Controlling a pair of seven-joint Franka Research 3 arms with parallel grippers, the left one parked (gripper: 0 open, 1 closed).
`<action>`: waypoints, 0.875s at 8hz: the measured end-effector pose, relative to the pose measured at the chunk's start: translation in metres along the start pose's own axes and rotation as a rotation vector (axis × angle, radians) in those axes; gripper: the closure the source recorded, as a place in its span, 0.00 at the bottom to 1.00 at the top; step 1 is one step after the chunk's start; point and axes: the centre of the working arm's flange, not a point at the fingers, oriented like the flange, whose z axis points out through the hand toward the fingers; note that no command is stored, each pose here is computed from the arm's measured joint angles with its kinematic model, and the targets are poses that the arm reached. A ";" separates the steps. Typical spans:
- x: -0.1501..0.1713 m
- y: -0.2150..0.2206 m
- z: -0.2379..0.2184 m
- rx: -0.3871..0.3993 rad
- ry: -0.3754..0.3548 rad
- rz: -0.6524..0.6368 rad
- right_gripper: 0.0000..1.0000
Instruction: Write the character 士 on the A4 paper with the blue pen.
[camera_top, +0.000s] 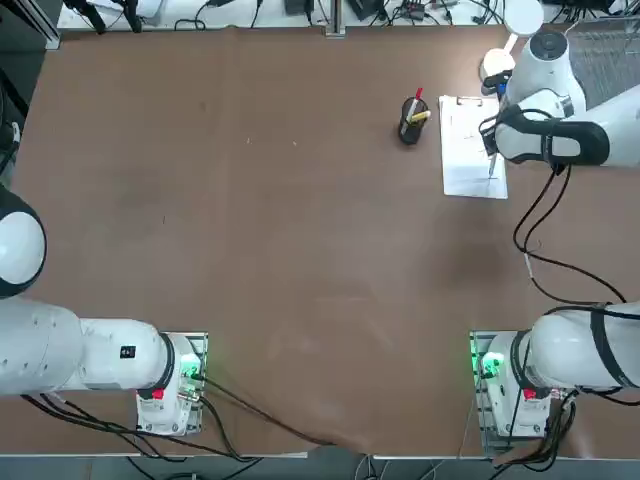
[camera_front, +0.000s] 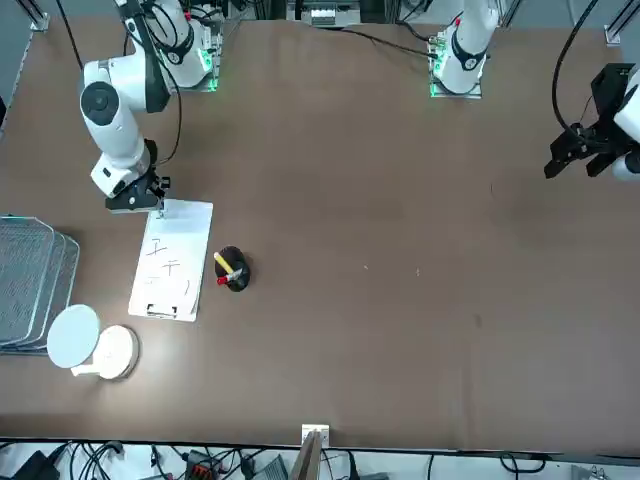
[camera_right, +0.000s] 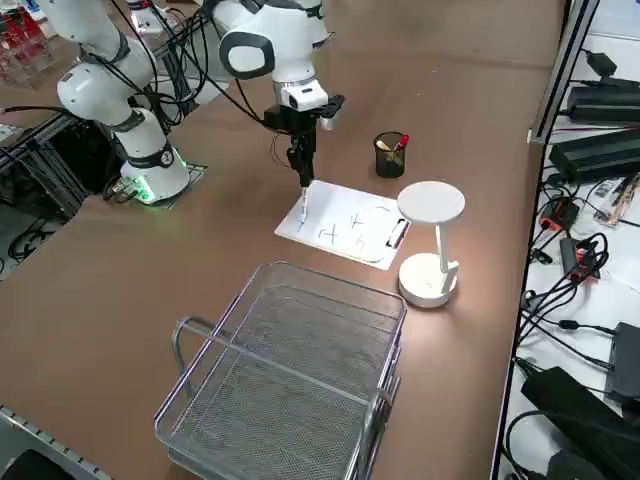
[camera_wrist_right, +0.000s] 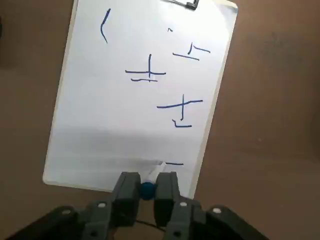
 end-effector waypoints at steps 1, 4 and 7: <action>0.000 -0.006 -0.001 0.001 0.003 0.005 0.81; 0.000 -0.016 -0.004 0.000 0.009 -0.013 0.81; 0.005 -0.011 -0.011 -0.008 0.015 -0.062 0.81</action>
